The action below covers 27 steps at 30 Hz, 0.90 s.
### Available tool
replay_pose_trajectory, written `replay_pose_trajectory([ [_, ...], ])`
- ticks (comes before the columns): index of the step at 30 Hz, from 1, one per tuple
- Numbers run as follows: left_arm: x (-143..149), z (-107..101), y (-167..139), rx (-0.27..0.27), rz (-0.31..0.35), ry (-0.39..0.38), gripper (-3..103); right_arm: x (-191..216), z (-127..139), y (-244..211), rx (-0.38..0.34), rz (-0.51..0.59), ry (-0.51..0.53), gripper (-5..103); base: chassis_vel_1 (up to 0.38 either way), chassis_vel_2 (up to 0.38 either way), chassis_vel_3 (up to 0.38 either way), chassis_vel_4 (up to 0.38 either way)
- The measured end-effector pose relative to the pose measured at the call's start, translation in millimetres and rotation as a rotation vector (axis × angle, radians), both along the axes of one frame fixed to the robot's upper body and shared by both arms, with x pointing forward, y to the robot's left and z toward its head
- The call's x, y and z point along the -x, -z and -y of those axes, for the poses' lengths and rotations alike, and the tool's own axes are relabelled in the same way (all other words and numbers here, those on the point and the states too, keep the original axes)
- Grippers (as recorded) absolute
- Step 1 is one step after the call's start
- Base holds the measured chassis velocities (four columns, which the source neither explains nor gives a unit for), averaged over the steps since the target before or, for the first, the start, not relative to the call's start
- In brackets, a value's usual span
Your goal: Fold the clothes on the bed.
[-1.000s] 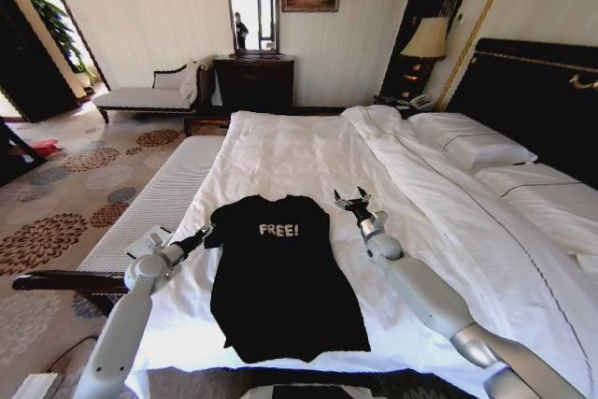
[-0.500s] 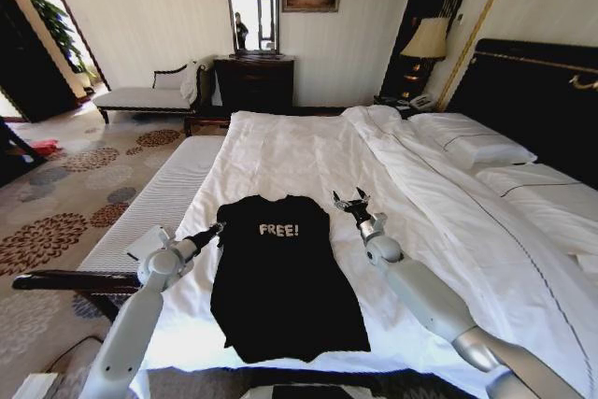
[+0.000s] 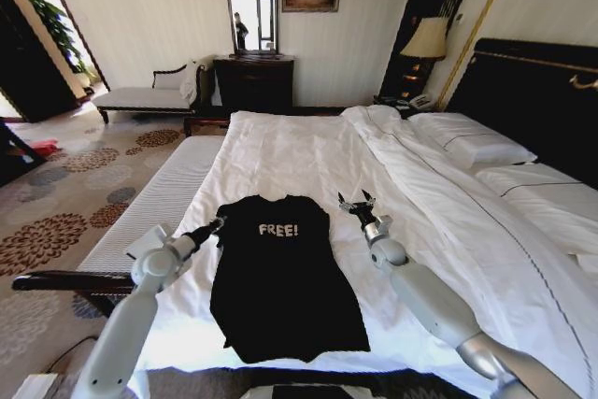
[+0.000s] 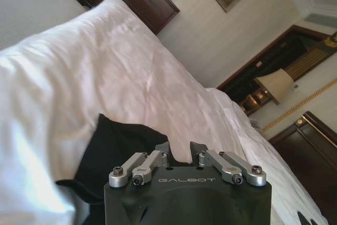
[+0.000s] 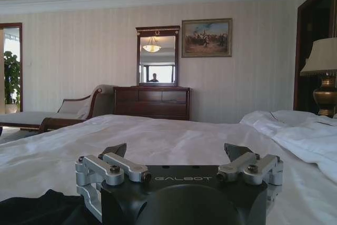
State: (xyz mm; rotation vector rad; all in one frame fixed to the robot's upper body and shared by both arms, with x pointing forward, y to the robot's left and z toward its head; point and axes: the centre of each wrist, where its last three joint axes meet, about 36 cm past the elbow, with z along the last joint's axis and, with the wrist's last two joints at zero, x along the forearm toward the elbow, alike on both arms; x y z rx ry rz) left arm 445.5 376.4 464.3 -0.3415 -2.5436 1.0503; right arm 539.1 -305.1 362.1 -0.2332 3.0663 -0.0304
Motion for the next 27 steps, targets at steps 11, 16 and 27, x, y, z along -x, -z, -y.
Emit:
replay_pose_trajectory([
  [11, -11, -17, 50, 0.06, -0.177, -0.064, 67, -3, -13, 0, -0.006, 0.001, -0.01, 100, 0.0, 0.0, 0.0, 0.0],
  [16, -13, -18, 58, 0.078, -0.195, -0.067, 83, -2, -7, 1, 0.003, -0.004, -0.001, 100, 0.0, 0.0, 0.0, 0.0],
  [27, -16, -16, 67, 0.087, -0.207, -0.076, 100, -4, -1, 3, 0.011, -0.008, 0.008, 100, 0.0, 0.0, 0.0, 0.0],
])
